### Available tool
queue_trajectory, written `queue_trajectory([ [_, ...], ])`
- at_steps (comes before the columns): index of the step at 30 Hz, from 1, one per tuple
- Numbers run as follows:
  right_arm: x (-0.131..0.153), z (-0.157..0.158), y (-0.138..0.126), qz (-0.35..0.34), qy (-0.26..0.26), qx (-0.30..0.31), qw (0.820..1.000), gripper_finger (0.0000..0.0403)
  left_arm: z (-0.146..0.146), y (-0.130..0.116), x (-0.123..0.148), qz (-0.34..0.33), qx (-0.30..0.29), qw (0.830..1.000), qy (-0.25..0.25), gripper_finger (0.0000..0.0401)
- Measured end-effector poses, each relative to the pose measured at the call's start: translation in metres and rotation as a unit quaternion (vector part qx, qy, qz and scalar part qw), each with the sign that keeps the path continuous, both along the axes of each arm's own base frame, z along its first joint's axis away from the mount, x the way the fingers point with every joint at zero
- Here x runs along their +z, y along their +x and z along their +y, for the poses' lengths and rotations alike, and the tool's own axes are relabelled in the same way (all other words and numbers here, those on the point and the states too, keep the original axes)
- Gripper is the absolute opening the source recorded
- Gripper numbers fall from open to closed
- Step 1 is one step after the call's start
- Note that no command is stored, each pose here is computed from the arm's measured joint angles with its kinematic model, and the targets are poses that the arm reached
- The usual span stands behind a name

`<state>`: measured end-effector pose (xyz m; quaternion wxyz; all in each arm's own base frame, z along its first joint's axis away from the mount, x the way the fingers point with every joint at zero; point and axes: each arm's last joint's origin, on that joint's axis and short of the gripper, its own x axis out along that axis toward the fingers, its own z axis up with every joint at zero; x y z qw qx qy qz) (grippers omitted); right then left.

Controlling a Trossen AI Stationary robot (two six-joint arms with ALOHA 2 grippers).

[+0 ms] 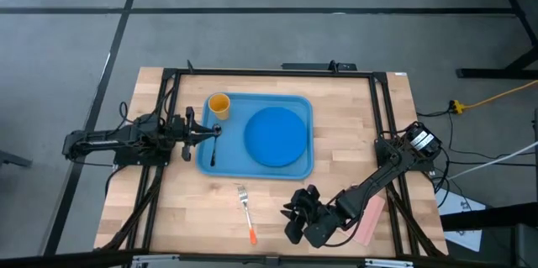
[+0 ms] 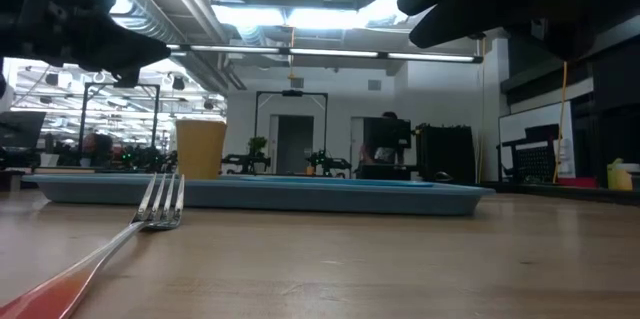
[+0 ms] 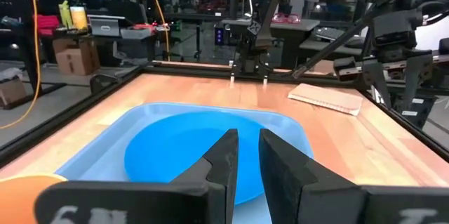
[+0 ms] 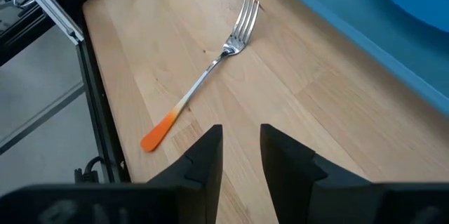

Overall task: Pick and place plate/cup/fork/spoon on tray
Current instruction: Put the orange fork on the light blue tray to the left of the blue plate

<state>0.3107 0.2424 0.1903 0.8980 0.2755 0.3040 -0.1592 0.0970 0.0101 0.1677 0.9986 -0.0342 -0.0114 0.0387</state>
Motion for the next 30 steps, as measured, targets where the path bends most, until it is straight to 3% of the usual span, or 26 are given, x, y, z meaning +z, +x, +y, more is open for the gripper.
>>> queue_trajectory([
  [14, -0.001, 0.003, 0.000, 0.023, 0.032, 0.033, 0.999, 0.0100, 0.000, 0.000, 0.000, 0.001, 0.001, 1.000, 0.000, 0.0051],
  [25, 0.007, -0.026, 0.021, -0.058, -0.105, -0.060, 0.991, 0.0100, 0.000, 0.000, 0.000, 0.001, 0.001, 1.000, 0.000, 0.0051],
  [27, 0.007, -0.034, 0.027, -0.054, -0.097, -0.067, 0.992, 0.0100, 0.000, 0.000, 0.000, 0.001, 0.001, 1.000, 0.000, 0.0051],
  [30, 0.007, -0.047, 0.040, -0.040, -0.012, -0.048, 0.998, 0.0100, 0.000, 0.000, 0.000, 0.001, 0.001, 1.000, 0.000, 0.0051],
])
